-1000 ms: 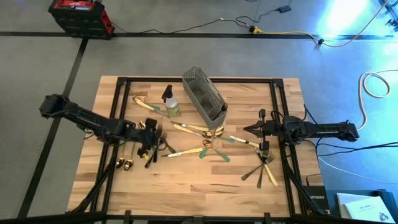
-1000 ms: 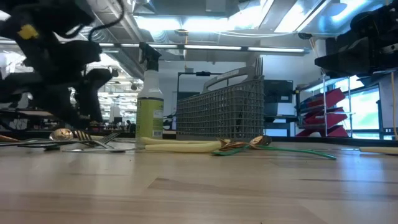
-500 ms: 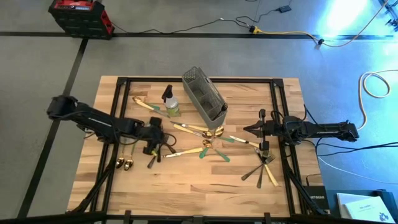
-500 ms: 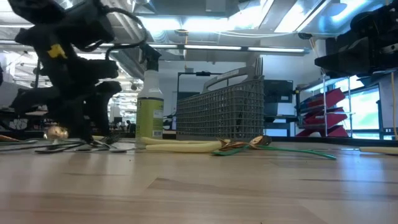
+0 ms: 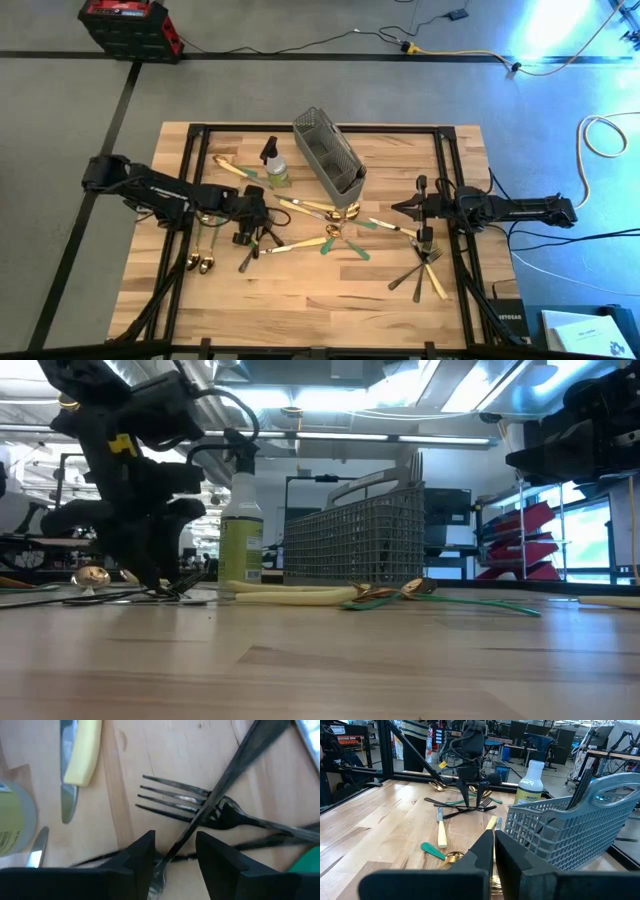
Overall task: Sort silverware
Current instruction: Put the black fork into the gray silverware organizer
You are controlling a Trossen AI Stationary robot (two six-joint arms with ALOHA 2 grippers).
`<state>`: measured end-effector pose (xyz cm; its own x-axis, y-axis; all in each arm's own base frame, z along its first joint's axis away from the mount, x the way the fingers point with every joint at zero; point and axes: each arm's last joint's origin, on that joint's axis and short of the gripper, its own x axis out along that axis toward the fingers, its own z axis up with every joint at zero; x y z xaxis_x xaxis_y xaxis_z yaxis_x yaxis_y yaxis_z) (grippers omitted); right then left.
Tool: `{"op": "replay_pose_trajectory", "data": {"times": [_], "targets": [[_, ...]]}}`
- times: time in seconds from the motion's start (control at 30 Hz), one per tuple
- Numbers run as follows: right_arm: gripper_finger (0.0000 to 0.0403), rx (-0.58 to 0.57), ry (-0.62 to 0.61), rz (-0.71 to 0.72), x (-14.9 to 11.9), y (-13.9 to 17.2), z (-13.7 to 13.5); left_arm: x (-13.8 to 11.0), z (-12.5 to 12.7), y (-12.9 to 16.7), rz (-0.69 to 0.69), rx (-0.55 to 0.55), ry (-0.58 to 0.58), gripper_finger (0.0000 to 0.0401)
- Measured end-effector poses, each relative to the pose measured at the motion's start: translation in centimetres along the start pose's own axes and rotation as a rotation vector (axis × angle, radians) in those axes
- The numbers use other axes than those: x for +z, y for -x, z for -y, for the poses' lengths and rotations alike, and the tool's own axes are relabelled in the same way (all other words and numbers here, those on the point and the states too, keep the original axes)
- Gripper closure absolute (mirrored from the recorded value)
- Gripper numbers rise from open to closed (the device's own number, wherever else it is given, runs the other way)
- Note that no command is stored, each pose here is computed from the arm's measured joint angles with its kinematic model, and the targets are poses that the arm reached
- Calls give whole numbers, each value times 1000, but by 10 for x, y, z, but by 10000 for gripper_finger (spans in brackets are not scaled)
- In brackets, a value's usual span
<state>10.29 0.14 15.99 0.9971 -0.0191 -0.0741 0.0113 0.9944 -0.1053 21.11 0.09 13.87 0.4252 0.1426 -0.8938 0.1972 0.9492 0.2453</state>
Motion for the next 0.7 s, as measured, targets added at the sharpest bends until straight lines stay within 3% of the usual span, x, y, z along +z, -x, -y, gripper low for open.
{"op": "replay_pose_trajectory", "data": {"times": [0.5,0.7], "targets": [[403,-6,0,0,0,0,0,-1,4,-14,-65,-60,-7,316],[403,-5,0,0,0,0,0,15,4,-5,-79,-72,-6,365]]}}
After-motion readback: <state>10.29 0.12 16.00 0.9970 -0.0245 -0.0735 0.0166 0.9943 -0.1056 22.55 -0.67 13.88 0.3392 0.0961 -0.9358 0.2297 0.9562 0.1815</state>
